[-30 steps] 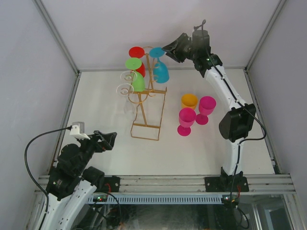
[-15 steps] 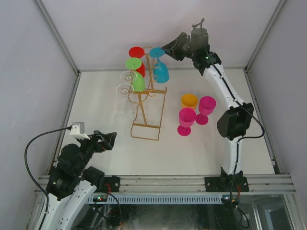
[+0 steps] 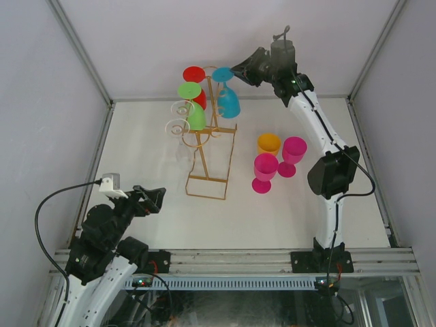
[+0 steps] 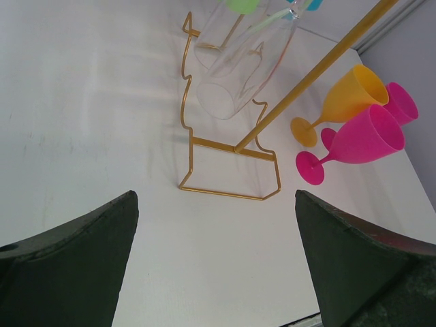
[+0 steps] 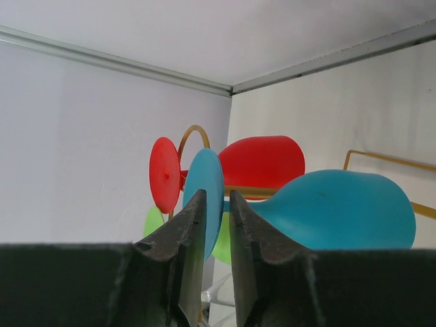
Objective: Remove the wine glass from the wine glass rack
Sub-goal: Pick up the wine glass from the wine rack.
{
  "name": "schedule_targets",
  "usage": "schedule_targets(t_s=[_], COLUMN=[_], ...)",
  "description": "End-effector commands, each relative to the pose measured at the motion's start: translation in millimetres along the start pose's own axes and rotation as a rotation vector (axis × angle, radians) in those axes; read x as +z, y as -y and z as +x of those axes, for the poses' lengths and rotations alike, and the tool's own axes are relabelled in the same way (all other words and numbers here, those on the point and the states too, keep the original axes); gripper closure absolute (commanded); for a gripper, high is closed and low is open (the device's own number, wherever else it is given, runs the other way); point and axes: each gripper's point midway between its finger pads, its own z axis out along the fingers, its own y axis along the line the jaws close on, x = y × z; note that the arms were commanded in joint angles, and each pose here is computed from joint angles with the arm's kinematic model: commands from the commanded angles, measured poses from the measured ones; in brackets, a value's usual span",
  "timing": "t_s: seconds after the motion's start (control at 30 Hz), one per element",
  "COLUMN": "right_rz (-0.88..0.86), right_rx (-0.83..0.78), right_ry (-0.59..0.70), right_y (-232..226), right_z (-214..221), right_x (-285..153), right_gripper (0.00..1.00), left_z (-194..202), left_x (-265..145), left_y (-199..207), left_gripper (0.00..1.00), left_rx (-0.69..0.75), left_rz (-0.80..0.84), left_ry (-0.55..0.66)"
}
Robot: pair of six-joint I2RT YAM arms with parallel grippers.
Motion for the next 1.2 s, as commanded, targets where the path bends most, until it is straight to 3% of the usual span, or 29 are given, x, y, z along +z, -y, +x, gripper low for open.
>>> schedule_targets(t_s=[0.0, 0.9, 1.07, 1.17], right_rz=[-0.049, -0.021, -0.011, -0.007], right_rx=[-0.044, -0.04, -0.059, -0.064], right_ry=[0.046, 0.027, 0.047, 0.057], right_y=[-25.1, -21.9, -22.6, -23.1], right_z=[-10.7, -2.2, -5.9, -8.3], right_x=[-6.6, 0.2, -3.2, -5.3], right_gripper=[0.81, 0.81, 0.85, 0.93], left_z=[-6.6, -6.3, -6.1, -5.4], left_x=[5.2, 5.1, 5.1, 5.5], left_y=[1.2, 1.7, 2.4, 2.7], left_gripper=[0.0, 0.0, 0.0, 0.0], left_rx=[0.008, 0.008, 0.008, 0.01], left_rz=[0.0, 0.003, 0.006, 0.008], left_ry=[0.028, 0.026, 0.024, 0.02])
